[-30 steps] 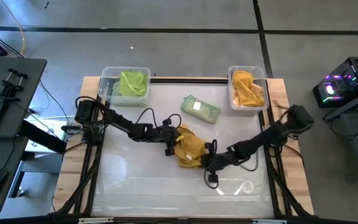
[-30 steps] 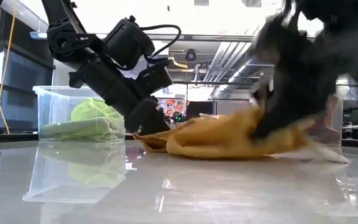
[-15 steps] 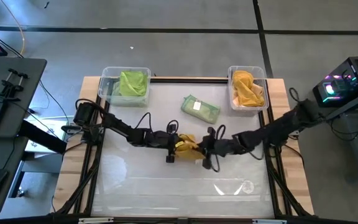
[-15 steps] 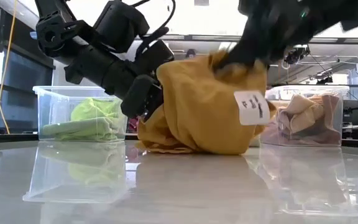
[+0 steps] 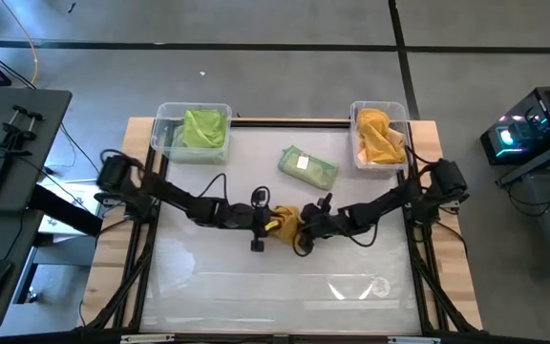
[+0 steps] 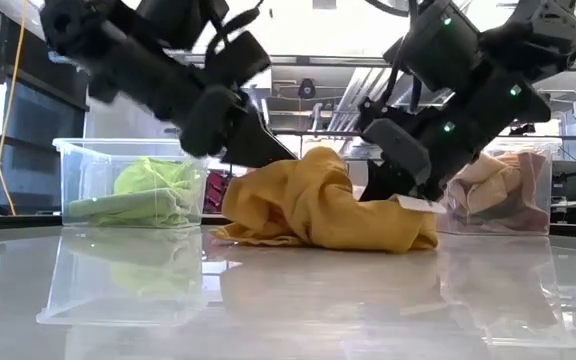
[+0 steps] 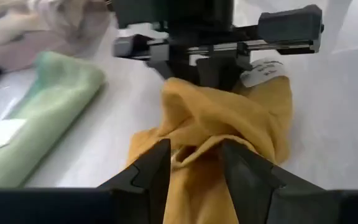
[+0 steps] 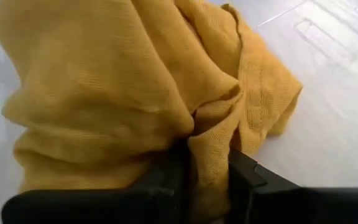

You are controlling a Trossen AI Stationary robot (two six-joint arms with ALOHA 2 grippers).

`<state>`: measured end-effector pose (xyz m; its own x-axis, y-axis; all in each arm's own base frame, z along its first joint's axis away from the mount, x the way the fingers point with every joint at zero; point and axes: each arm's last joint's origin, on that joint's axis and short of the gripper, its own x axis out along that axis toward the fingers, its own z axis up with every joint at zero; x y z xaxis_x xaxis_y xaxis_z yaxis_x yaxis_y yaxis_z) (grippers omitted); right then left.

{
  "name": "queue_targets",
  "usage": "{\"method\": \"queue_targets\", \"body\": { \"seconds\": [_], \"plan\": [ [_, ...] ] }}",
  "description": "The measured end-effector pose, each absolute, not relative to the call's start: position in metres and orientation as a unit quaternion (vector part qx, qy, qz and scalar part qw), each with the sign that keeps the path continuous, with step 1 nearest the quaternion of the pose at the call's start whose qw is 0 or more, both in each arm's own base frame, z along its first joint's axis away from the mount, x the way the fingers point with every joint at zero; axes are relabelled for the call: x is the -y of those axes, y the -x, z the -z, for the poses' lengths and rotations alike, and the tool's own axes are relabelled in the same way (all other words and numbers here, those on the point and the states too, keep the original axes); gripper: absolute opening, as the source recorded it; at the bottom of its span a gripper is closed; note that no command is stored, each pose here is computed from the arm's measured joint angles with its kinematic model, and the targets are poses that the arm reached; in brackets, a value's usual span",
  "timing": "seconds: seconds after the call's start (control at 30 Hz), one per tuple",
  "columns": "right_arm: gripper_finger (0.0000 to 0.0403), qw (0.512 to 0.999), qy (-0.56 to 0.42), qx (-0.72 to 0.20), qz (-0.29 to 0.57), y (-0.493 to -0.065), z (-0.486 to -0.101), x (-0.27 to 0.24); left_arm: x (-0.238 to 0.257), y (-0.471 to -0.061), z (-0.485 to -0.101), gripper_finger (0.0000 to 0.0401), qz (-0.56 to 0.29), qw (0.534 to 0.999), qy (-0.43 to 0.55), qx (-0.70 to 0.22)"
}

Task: Sort towels by color in basket
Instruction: Put the yellow kitchen towel into the right transparent bin

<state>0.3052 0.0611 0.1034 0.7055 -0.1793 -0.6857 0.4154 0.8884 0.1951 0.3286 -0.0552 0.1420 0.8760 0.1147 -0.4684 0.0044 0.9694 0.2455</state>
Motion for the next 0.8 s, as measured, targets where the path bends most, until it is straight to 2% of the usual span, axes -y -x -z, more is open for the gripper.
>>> {"method": "queue_targets", "body": {
  "seconds": [0.17,0.3,0.37,0.53,0.67,0.8],
  "plan": [
    [0.0067,0.905,-0.180,-0.350,0.163,-0.305,-0.102,-0.062,0.066,-0.312,-0.179,0.0131,-0.008,0.968,-0.103,-0.229],
    [0.0068,0.905,-0.187,-0.353,0.148,-0.306,-0.102,-0.063,0.083,-0.308,-0.192,0.0131,0.119,0.969,-0.115,-0.186],
    [0.0074,0.905,-0.190,-0.353,0.142,-0.306,-0.102,-0.063,0.090,-0.312,-0.190,0.0131,0.139,0.970,-0.127,-0.156],
    [0.0120,0.906,-0.192,-0.350,0.137,-0.307,-0.102,-0.064,0.083,-0.328,-0.166,0.0131,0.059,0.980,-0.122,-0.148],
    [0.0162,0.905,-0.190,-0.356,0.133,-0.305,-0.104,-0.064,0.067,-0.332,-0.139,0.0131,-0.006,0.971,-0.098,-0.218],
    [0.0175,0.906,-0.177,-0.363,0.131,-0.299,-0.115,-0.064,0.051,-0.325,-0.123,0.0131,-0.066,0.948,-0.064,-0.304]
  ]
}}
